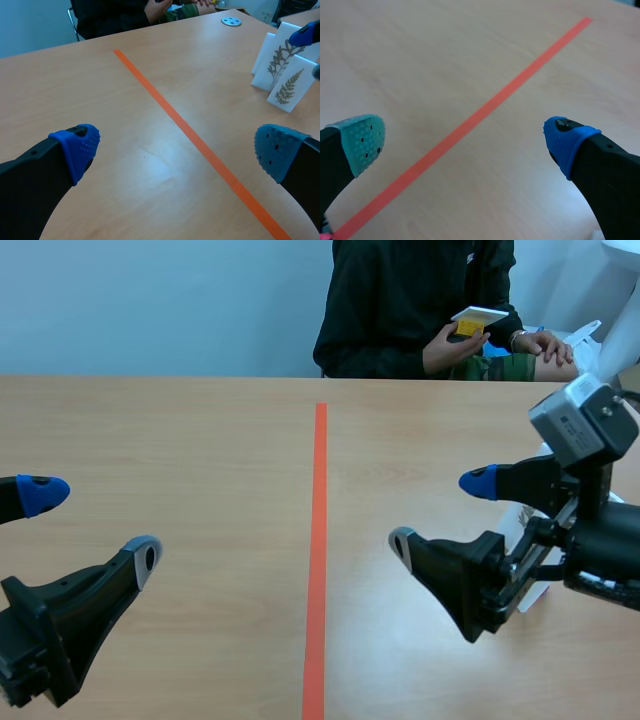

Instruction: Sort the leaf by its shape. The table is split by an orange tape line. A compound leaf with several leaflets goes to the left side, a simple leaf with one blade goes to the right side. Return to the home posture when a red brick is placed on the table.

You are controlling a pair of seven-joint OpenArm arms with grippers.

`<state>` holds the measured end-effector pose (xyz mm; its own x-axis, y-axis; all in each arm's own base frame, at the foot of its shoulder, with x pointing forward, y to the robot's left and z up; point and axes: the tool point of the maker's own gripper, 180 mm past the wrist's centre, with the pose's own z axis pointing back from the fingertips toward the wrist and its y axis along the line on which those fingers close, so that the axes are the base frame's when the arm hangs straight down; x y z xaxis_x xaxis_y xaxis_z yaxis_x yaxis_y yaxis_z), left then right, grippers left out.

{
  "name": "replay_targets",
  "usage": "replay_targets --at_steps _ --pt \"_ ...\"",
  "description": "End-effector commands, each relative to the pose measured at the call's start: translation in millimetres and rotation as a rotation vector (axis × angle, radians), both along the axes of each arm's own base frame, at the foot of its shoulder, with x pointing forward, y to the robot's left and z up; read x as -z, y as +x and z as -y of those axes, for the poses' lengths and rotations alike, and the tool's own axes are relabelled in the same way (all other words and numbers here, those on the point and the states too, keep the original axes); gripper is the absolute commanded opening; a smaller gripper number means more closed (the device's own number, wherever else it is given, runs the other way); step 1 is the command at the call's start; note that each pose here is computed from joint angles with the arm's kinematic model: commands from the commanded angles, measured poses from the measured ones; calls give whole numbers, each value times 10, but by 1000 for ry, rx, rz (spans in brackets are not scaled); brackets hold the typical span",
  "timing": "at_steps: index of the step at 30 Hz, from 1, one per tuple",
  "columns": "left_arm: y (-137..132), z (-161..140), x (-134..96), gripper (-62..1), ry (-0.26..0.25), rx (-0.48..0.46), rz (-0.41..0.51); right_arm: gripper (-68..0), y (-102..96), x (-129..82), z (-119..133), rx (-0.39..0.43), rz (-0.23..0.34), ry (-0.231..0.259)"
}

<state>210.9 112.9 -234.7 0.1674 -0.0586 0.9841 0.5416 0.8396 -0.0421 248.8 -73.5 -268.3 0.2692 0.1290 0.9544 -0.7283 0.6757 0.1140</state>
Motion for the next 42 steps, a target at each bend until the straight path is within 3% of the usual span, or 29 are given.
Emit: replay_targets --at_steps 1,4,17,27,32,42 --pt "15 39 -82 14 -23 6 26 4 32 -81 17 -10 24 14" --pt "15 39 -83 14 -23 6 26 4 -55 -121 -86 -74 34 43" --pt "15 39 -81 14 -22 6 25 4 -22 -154 -87 -43 31 66" --pt "15 39 -81 14 -22 6 25 4 64 -391 -126 58 77 -57" --pt "15 39 -83 14 -23 6 26 4 26 -334 -99 106 60 -76" --pt "15 39 -82 14 -23 6 26 4 10 -319 -99 106 58 -78"
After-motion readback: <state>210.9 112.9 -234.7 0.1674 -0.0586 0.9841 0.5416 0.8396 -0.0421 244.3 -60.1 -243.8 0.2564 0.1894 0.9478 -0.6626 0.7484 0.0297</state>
